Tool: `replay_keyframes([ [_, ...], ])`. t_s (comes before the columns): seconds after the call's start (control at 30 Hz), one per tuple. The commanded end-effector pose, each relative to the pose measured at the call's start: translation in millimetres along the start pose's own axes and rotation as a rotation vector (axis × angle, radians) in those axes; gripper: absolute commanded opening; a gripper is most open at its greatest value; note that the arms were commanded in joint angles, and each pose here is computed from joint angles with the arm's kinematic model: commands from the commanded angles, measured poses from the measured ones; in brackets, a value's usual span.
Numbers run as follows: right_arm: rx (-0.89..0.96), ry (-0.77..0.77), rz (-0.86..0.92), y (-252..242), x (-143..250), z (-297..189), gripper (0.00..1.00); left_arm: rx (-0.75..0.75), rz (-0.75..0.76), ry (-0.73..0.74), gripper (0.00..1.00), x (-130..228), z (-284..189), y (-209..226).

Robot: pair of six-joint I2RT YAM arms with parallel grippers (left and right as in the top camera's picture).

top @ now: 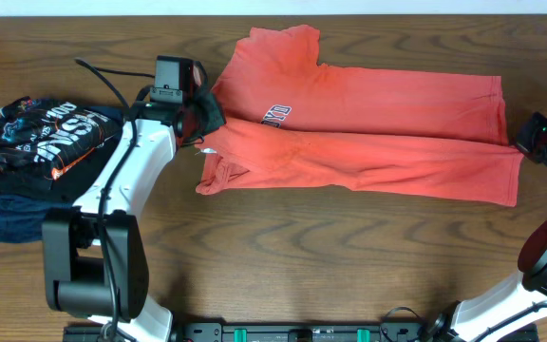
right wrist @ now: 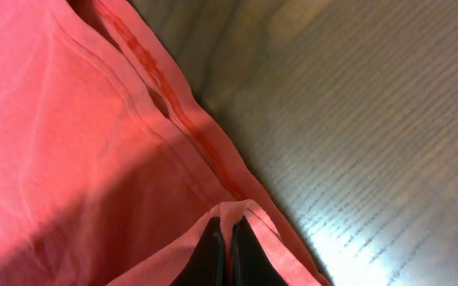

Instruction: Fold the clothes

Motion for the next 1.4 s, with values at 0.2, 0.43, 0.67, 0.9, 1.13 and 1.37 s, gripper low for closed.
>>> replay_keyframes([
  [0.2,0.008,-0.039,-0.008,7.5,-3.3,-7.8,0.05,-0.083,-0.019,0.016,0.06,5.9,13.1,14.3],
  [0.43,0.008,-0.005,-0.022,12.8,0.8,5.7,0.09,-0.088,-0.021,0.022,0.06,6.9,13.1,15.0],
  [0.67,0.022,0.043,-0.019,9.7,6.2,22.4,0.22,-0.101,-0.024,0.041,0.06,10.0,12.8,17.1],
  [0.9,-0.002,0.035,-0.028,11.7,5.2,17.2,0.24,-0.109,-0.026,0.053,0.06,12.2,12.5,18.6],
  [1.13,-0.260,-0.007,-0.183,36.1,-1.3,14.0,0.31,-0.118,-0.028,0.064,0.06,13.9,12.3,19.8],
  [1.37,-0.281,-0.036,-0.169,32.1,-7.3,12.9,0.34,-0.120,-0.028,0.067,0.06,14.5,12.2,20.2],
])
Point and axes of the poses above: each gripper's point midway between its finger pads, its own z axis out along the fingers, its own y axis along the line the jaws close on, x = y × z, the point moved 8 cm from there along -z, back along the fingers, and after that the axes turned 6 degrees about -z, right-handed, at the moved point
